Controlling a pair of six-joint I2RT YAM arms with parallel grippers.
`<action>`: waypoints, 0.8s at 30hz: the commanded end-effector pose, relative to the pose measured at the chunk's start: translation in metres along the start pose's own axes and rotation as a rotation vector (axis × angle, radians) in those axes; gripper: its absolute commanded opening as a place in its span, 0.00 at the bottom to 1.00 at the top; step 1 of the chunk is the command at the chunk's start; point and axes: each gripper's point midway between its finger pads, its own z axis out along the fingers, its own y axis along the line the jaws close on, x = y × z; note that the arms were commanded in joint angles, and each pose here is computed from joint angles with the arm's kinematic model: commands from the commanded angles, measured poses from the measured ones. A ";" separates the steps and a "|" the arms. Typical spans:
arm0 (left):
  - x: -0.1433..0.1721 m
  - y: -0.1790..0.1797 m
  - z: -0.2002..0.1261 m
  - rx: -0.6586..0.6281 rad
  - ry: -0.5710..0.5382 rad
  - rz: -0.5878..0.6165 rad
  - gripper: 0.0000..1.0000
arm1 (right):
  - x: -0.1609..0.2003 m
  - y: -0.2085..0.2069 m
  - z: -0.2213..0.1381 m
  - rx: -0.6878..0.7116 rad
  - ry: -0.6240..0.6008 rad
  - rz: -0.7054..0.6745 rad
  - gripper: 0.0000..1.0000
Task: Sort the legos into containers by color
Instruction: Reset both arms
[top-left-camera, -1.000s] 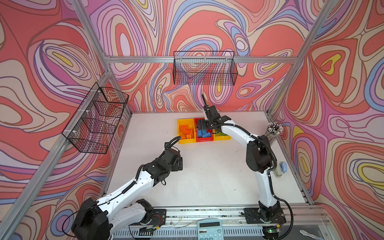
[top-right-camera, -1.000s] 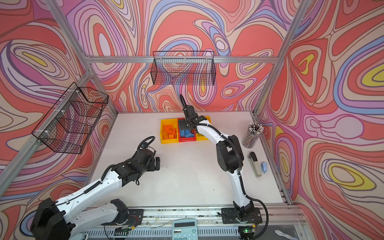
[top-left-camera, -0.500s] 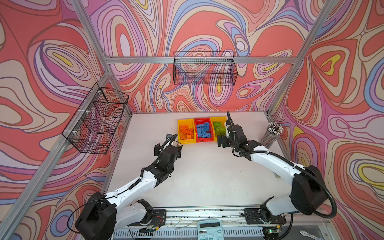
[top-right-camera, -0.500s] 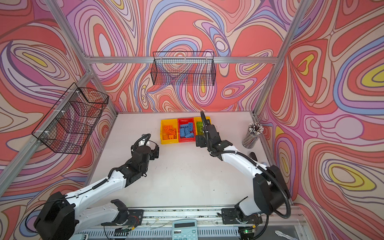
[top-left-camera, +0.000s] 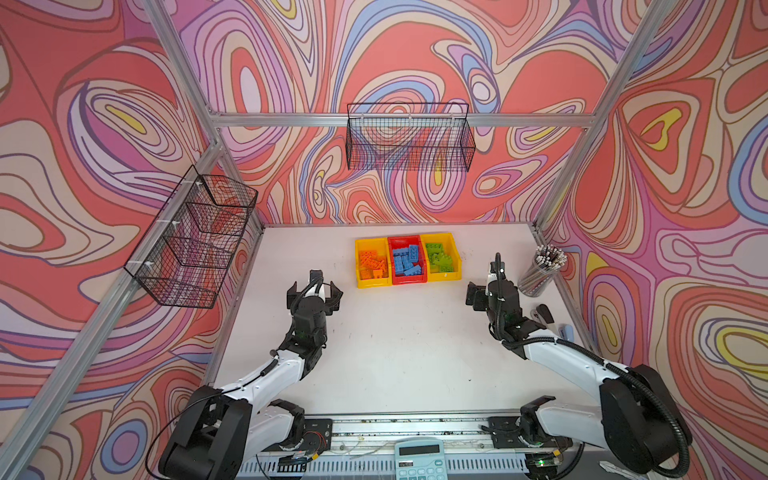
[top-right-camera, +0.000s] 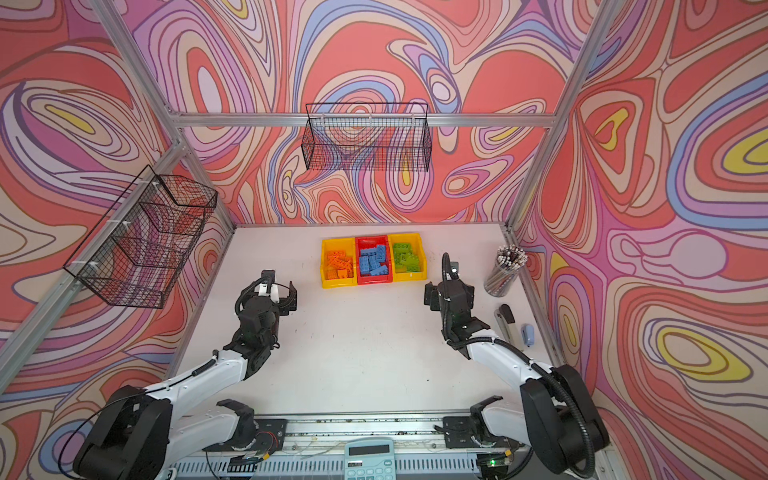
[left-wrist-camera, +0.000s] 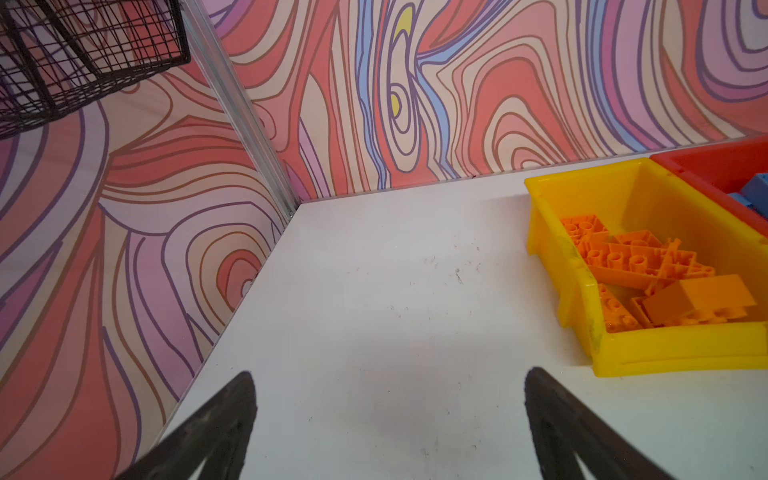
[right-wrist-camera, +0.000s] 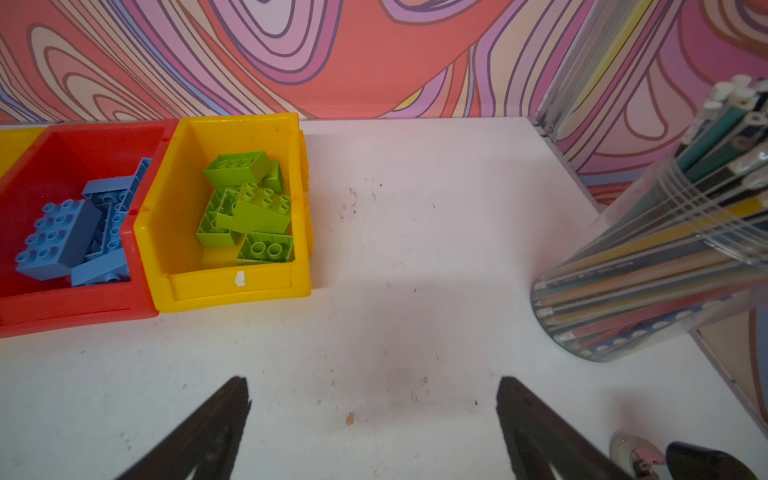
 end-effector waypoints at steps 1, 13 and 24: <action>0.008 0.014 0.004 -0.047 -0.027 -0.040 1.00 | -0.020 -0.006 -0.002 0.022 -0.172 -0.015 0.98; 0.053 0.027 0.037 -0.066 0.045 -0.101 1.00 | -0.012 -0.038 0.024 0.063 -0.277 0.003 0.98; 0.072 0.016 0.063 0.122 0.138 -0.179 1.00 | 0.015 -0.043 0.060 -0.048 -0.225 0.022 0.98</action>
